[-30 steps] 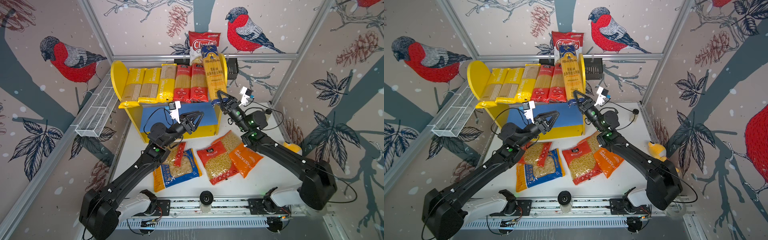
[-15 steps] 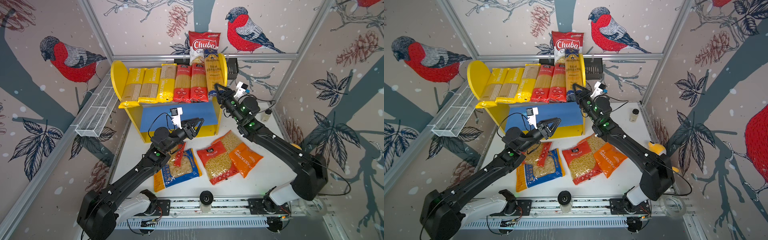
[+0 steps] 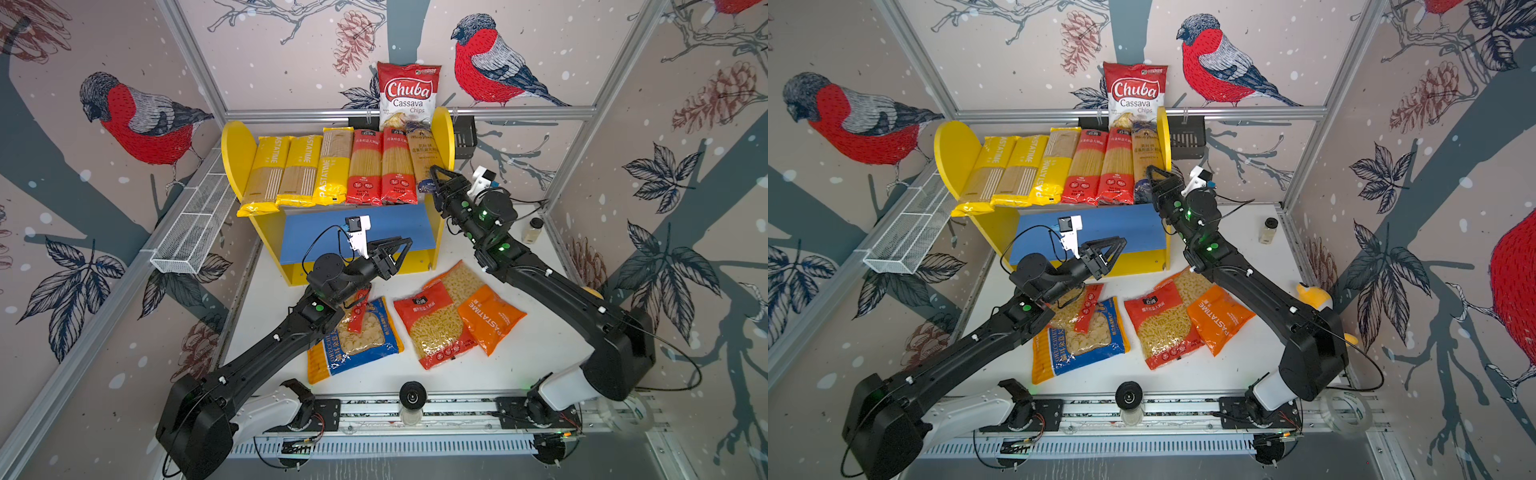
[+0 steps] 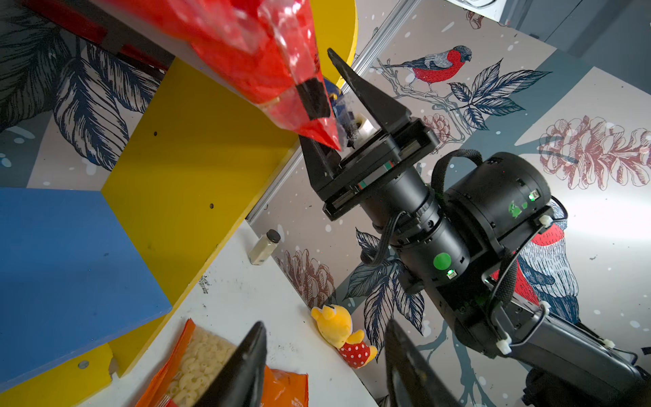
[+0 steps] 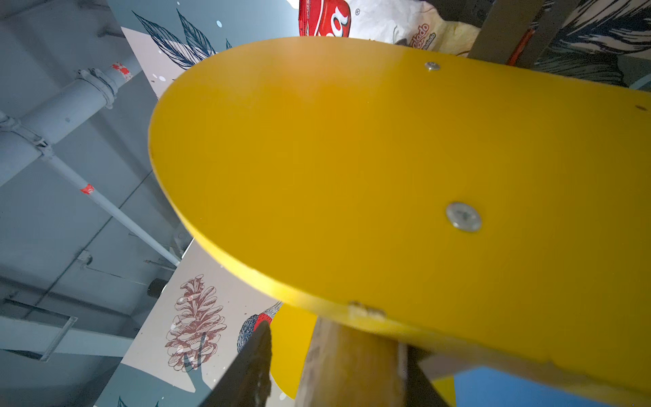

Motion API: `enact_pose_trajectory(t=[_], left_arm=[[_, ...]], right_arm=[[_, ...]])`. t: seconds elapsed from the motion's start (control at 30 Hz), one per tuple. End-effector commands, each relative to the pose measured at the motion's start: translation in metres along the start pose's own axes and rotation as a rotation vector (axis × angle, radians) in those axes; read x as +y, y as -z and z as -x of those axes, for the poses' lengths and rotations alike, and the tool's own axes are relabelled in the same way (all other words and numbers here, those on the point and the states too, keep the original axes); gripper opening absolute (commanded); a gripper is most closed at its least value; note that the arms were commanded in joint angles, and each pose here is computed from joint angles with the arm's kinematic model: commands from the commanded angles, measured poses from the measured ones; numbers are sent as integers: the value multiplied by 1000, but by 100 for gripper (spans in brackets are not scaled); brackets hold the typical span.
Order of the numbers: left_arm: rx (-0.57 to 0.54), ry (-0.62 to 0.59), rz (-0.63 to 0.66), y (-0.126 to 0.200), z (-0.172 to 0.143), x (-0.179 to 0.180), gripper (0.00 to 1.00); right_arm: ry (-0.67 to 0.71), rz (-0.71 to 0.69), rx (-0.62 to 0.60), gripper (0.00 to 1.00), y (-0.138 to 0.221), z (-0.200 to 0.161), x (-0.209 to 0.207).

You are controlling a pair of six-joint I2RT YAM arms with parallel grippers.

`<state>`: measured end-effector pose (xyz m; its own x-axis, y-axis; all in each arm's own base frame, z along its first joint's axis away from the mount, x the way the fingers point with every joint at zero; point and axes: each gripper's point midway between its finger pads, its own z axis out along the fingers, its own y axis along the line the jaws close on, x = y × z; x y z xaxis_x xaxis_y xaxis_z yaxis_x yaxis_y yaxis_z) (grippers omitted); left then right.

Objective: Arrange pasta packages on shelves
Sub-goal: Place the pasta bag on the shelf.

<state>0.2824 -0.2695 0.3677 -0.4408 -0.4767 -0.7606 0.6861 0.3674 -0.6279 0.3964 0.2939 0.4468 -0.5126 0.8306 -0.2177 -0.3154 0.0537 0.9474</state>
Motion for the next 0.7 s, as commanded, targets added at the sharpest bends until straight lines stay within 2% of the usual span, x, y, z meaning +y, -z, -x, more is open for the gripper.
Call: enact_pose_trajectory(t=[0.0,0.27,0.4,0.47,0.67], left_arm=[[-18,-22,-20,-1,4,-4,53],[-11,-17,-21,-3,2,-4,53],[-14,-24,-15,-1,3,-5,53],[-14,-26,-13,0,3,-5,53],[-13,-28,-11,-1,4,-6,53]], right_arm=[[-16,16,-3,50,7,-2,-1],[-7,41,14,38,-1,-7,8],[27,-8,-30,23,-7,3,0],[39,-26,-53,18,-8,7,-5],[59,-63,-51,16,-13,5,-22]])
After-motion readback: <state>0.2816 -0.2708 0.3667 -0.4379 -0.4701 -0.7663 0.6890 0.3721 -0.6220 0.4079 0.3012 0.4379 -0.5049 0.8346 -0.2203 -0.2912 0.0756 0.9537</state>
